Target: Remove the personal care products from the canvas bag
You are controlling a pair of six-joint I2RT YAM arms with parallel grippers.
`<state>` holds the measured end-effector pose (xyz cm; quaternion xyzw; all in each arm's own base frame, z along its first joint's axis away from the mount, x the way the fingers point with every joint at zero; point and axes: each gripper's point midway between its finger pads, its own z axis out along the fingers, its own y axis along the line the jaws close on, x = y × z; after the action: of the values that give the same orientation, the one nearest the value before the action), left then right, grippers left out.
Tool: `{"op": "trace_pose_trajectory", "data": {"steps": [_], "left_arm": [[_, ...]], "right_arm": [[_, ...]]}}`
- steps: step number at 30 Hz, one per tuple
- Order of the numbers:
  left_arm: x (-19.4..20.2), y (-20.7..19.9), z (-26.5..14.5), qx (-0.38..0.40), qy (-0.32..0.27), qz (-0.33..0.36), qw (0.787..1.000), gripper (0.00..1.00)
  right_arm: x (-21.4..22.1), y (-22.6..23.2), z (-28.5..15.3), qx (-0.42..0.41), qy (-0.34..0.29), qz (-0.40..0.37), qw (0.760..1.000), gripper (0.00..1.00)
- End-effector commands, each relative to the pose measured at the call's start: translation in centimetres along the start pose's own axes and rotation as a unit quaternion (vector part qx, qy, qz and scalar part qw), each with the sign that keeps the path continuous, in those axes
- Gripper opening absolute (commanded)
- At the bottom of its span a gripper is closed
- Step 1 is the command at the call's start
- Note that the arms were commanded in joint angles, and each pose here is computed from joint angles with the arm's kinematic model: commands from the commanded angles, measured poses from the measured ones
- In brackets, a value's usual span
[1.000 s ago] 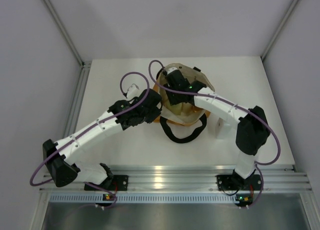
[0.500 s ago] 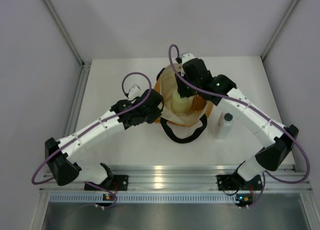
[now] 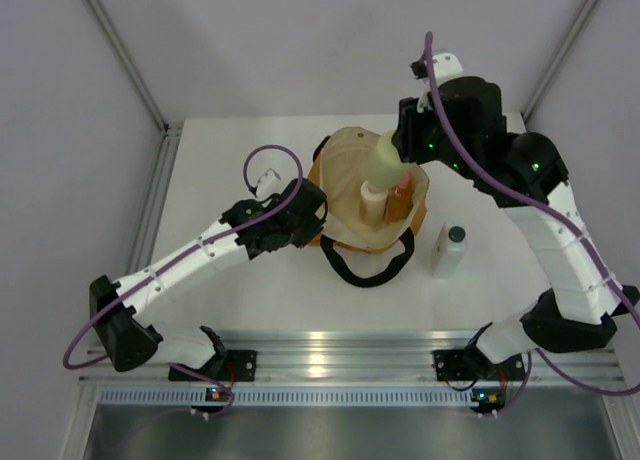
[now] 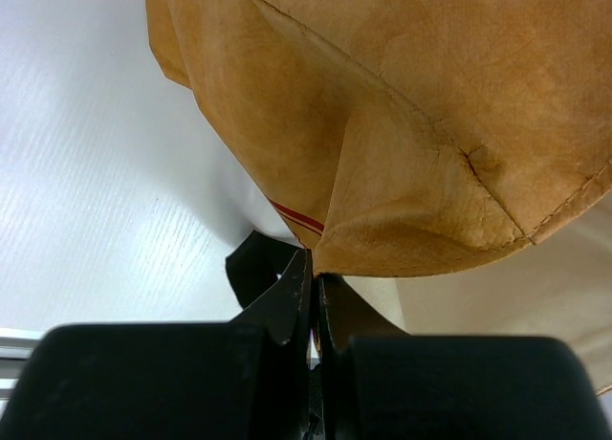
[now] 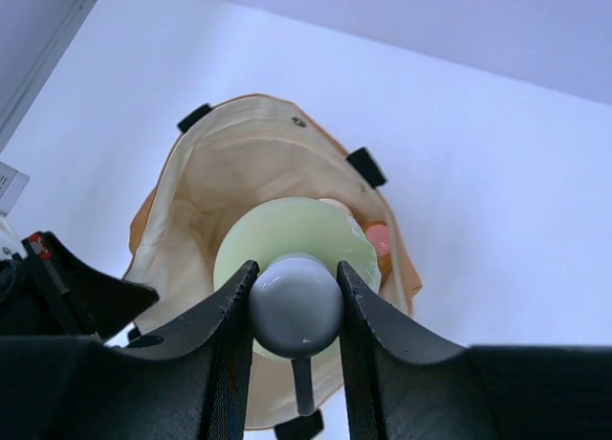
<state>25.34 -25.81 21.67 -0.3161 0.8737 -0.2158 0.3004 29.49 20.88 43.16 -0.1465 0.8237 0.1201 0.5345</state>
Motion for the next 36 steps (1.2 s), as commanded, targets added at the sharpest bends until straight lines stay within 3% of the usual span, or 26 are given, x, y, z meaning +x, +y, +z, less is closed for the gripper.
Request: {"op": "trace_pose_trajectory", "data": {"steps": [1,14,21,28,30,32,33,35,36], "left_arm": [[0.2,0.5,0.0,-0.003,0.003,-0.005,1.000,0.00],[0.8,0.9,0.3,-0.009,0.014,-0.008,1.000,0.00],[0.8,0.5,0.2,-0.005,0.015,-0.007,1.000,0.00],[1.0,0.7,0.3,-0.008,0.018,-0.005,1.000,0.00],[0.9,0.5,0.3,-0.005,0.018,-0.005,1.000,0.00],[0.8,0.2,0.1,-0.002,0.018,-0.002,1.000,0.00],[0.9,0.2,0.2,-0.003,0.018,0.000,1.000,0.00],[0.7,0.1,-0.1,0.001,0.017,-0.001,1.000,0.00],[0.7,0.2,0.0,0.000,0.017,0.000,1.000,0.00]], "right_arm": [[-6.2,-5.0,-7.0,0.071,-0.131,0.027,0.988,0.00],[-7.9,-13.1,-13.8,0.250,-0.184,0.030,0.950,0.00],[-5.5,-16.4,-11.0,0.268,-0.146,0.065,0.950,0.00],[-2.9,-20.4,-8.5,0.314,-0.138,0.107,0.933,0.00],[-0.2,-21.4,-6.9,0.328,-0.120,0.115,0.930,0.00],[0.2,-22.5,-7.1,0.339,-0.152,0.143,0.917,0.00],[2.7,-23.0,-5.4,0.345,-0.131,0.144,0.918,0.00],[3.1,-23.6,-4.6,0.345,-0.159,0.151,0.913,0.00],[5.1,-23.8,-3.6,0.345,-0.144,0.150,0.915,0.00]]}}
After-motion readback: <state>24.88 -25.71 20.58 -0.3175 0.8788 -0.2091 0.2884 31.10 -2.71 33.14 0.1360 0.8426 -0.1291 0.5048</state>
